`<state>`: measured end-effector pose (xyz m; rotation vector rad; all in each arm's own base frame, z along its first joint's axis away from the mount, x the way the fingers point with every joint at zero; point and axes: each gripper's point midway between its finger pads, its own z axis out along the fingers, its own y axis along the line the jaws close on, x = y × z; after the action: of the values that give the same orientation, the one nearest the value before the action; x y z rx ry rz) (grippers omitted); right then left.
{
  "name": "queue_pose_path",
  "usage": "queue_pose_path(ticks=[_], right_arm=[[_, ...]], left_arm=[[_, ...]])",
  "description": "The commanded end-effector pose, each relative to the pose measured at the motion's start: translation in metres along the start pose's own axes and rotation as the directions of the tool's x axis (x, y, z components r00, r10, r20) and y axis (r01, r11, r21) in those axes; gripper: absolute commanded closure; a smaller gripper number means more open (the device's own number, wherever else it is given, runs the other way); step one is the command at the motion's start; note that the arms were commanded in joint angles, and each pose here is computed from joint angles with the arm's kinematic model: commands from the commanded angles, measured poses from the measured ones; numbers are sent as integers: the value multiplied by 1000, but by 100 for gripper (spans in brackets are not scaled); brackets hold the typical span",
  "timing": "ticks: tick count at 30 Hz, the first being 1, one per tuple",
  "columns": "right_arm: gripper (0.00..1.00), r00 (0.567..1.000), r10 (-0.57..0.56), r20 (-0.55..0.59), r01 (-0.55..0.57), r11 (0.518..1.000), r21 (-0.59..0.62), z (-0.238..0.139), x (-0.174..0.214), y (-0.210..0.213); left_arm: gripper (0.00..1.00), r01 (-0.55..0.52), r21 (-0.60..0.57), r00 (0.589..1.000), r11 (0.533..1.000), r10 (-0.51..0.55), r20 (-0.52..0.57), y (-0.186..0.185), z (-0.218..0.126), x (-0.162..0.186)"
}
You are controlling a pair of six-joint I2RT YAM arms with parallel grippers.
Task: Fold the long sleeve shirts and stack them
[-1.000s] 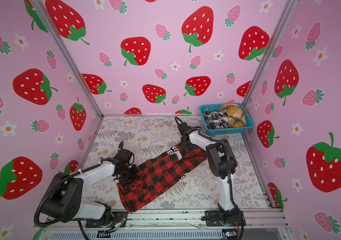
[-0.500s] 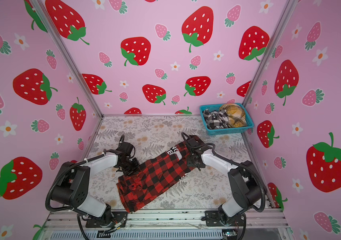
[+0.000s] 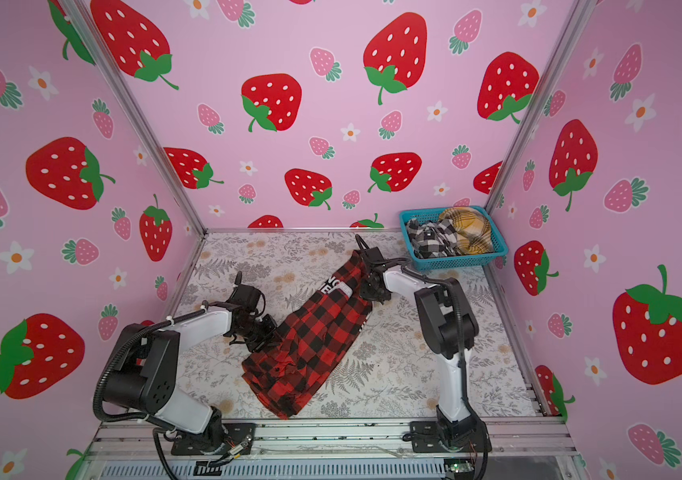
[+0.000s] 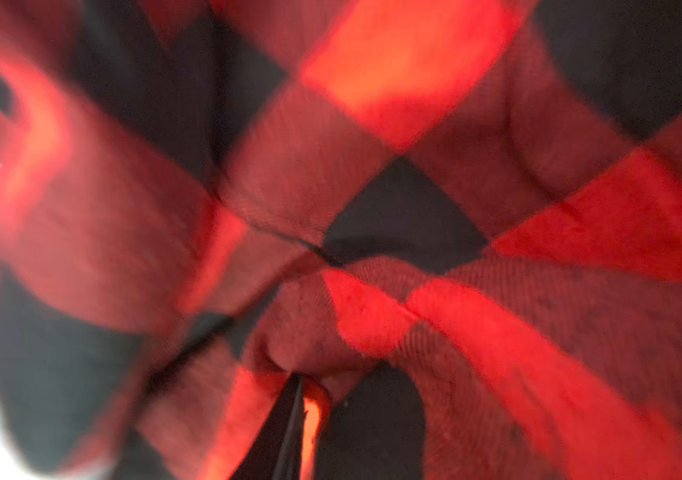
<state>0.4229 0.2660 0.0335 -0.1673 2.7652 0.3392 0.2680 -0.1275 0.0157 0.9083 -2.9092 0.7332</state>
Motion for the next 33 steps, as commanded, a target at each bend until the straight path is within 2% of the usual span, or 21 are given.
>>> queue_pose_path(ticks=[1, 4, 5, 7, 10, 13, 16, 21, 23, 26, 31, 33], right_arm=[[61, 993, -114, 3, 114, 985, -129, 13, -43, 43], [49, 989, -145, 25, 147, 982, -116, 10, -75, 57], [49, 988, -148, 47, 152, 984, -97, 1, -83, 57], [40, 981, -159, 113, 163, 986, -33, -29, -93, 52], [33, 973, -154, 172, 152, 988, 24, -70, -84, 40], [33, 977, -144, 160, 145, 989, 8, -91, -50, 37], [36, 986, -131, 107, 134, 991, -24, -94, -3, 38], [45, 992, -128, -3, 127, 987, -100, -85, 77, 53], [46, 989, -136, -51, 131, 988, -86, -82, 107, 52], [45, 987, -103, -121, 92, 991, -92, -81, 147, 40], [35, 980, -59, -190, 30, 988, -154, -91, 194, 24], [34, 973, -51, -226, 11, 985, -174, -92, 209, 21]], left_arm=[[86, 40, -131, 998, 991, -45, -39, 38, 23, 23], [85, -22, -126, 997, 992, 13, -70, 27, 29, 51], [85, -39, -119, 996, 992, 30, -80, 23, 31, 59], [83, -65, -85, 994, 994, 57, -89, 12, 31, 72], [78, -81, -56, 996, 995, 78, -51, -5, 16, 64], [75, -109, -64, 993, 992, 112, 31, -22, -11, 35], [75, -132, -27, 988, 991, 133, 80, -50, -32, 11], [76, -162, 10, 983, 987, 161, 84, -75, -41, 5], [79, -155, 17, 986, 988, 154, 59, -70, -38, 12], [78, -139, 4, 990, 990, 139, 3, -45, -35, 34], [58, -81, -11, 995, 997, 80, -55, 10, -38, 77], [53, -43, 9, 996, 999, 44, -78, 22, -37, 90]])
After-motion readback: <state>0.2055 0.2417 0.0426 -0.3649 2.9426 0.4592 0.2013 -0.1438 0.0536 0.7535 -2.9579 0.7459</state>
